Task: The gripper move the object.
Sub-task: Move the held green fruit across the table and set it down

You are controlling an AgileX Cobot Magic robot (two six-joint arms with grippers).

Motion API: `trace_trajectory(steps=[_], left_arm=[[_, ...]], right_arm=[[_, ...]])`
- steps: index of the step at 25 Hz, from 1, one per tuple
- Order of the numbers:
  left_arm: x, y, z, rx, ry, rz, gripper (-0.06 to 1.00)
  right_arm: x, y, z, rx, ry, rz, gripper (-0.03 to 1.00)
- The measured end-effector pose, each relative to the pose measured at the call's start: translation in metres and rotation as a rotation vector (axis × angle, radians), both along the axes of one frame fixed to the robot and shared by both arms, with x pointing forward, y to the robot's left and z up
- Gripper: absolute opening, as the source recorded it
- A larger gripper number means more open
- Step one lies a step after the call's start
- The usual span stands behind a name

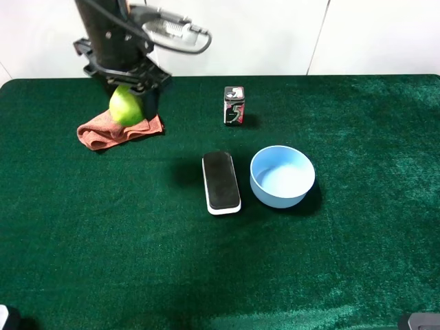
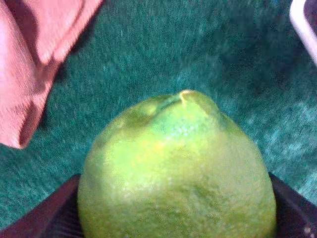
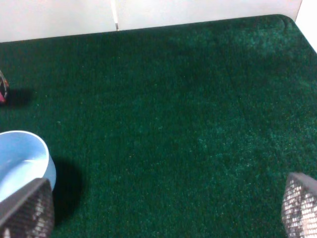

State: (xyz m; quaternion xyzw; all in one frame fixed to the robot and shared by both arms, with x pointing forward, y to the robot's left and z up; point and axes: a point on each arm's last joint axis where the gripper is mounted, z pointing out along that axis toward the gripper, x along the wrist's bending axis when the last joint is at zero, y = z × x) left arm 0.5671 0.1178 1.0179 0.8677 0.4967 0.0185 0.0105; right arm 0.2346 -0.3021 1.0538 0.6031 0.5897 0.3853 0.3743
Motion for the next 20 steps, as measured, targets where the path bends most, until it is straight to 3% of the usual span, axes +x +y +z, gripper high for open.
trace_trajectory(steps=[8,20], left_arm=[[0.011,-0.021,0.026,-0.038,-0.07,0.02,0.68],[0.06,-0.1,0.017,-0.134,-0.203,-0.062,0.68]], right_arm=[[0.0,0.0,0.0,0.0,0.0,0.0,0.69],[0.0,0.0,0.0,0.0,0.0,0.0,0.69]])
